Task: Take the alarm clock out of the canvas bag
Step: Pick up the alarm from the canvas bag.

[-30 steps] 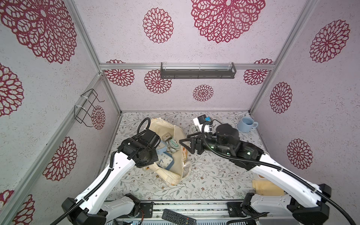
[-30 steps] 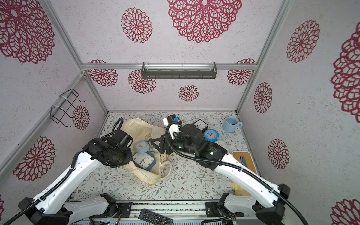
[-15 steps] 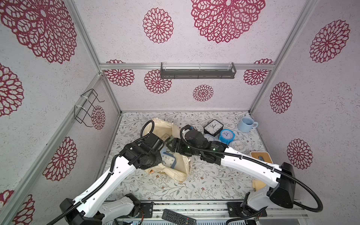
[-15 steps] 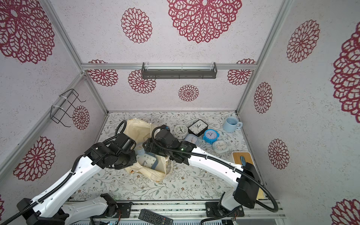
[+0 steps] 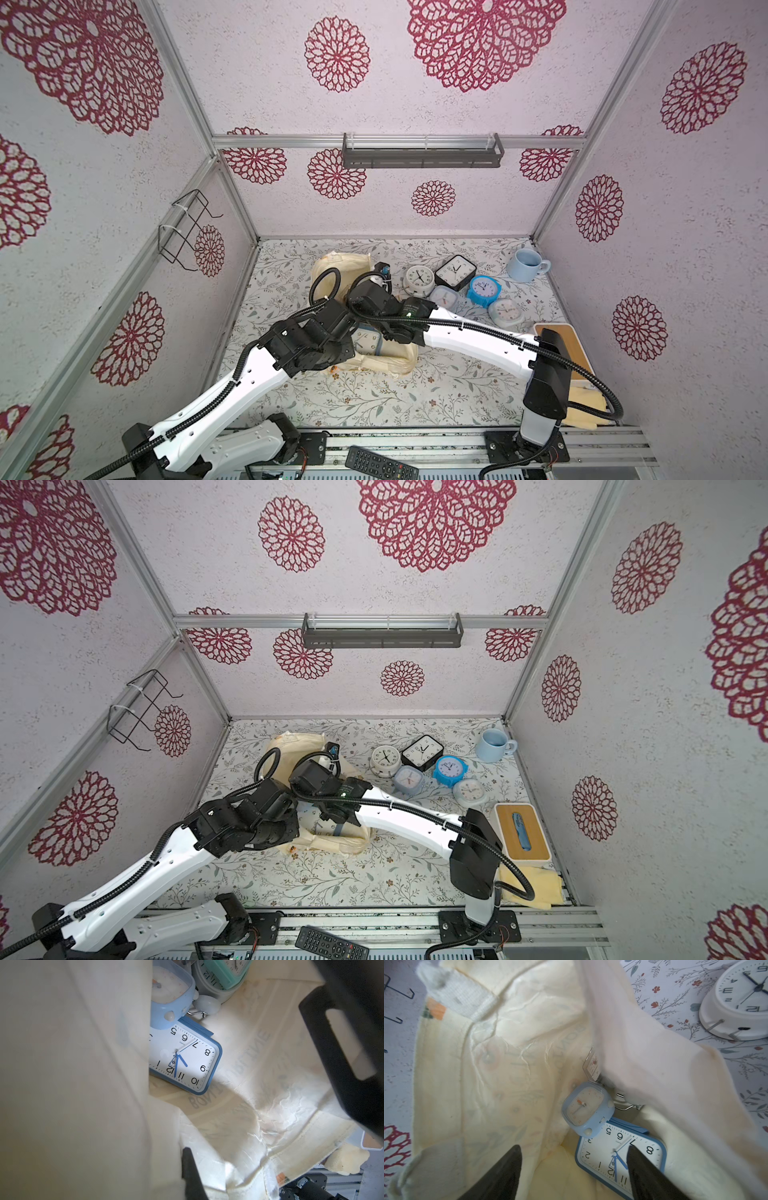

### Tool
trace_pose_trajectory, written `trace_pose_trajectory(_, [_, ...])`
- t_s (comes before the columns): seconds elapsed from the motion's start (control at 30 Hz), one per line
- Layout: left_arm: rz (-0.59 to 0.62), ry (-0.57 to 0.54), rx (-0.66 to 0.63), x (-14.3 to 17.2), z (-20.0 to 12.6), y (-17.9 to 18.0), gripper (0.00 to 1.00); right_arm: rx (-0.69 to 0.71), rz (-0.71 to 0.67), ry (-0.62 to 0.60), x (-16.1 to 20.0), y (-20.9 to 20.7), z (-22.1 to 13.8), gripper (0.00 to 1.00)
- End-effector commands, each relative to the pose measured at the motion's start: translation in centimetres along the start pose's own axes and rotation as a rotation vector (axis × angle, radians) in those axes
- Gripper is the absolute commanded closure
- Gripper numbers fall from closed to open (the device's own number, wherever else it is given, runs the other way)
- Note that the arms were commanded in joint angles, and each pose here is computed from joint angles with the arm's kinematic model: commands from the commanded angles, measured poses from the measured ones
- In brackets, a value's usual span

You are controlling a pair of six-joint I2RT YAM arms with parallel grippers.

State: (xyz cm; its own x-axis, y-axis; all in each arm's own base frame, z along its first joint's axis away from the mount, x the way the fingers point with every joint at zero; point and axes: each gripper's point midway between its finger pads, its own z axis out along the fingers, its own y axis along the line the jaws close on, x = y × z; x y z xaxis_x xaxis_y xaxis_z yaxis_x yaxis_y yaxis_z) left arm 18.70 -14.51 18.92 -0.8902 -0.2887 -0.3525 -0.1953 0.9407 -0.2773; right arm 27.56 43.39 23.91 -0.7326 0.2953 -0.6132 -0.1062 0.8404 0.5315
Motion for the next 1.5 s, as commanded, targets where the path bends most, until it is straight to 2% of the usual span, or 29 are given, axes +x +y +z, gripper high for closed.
trace_pose_trajectory(0.0, [-0.025, -0.028, 0.017, -0.1, 0.4, 0.0, 1.0, 0.073, -0.077, -0.065, 0.6, -1.4, 0.8, 0.18])
trace_pose_trajectory(0.23, [-0.009, -0.02, 0.023, 0.5, 0.1, 0.7, 1.0, 0.204, -0.112, -0.18, -0.1, -4.4, 5.6, 0.16])
trace_pose_trajectory(0.4, [0.006, -0.018, 0.016, 0.7, -0.2, 1.1, 1.0, 0.25, -0.066, -0.179, -1.1, -7.1, 8.4, 0.15])
trace_pose_trajectory(0.67, [-0.003, -0.028, 0.012, 0.9, -0.5, 1.8, 1.0, 0.35, -0.073, -0.2, -3.4, -10.3, 11.0, 0.13])
trace_pose_trajectory(0.97, [0.015, -0.024, -0.015, 1.0, -0.5, 2.3, 1.0, 0.356, -0.04, -0.147, -3.5, -12.4, 15.1, 0.14])
trace_pose_trajectory(1.1, [0.022, -0.027, -0.014, 0.9, -0.6, 2.4, 1.0, 0.301, -0.04, -0.112, -2.9, -12.1, 17.0, 0.16])
trace_pose_trajectory(1.27, [0.026, -0.05, -0.028, 0.4, -1.2, 2.6, 1.0, 0.193, -0.148, -0.086, -2.2, -10.0, 16.7, 0.22])
trace_pose_trajectory(1.47, [0.043, -0.066, -0.027, -0.5, -1.9, 2.0, 1.0, 0.146, -0.413, -0.202, -1.1, -8.5, 11.1, 0.21])
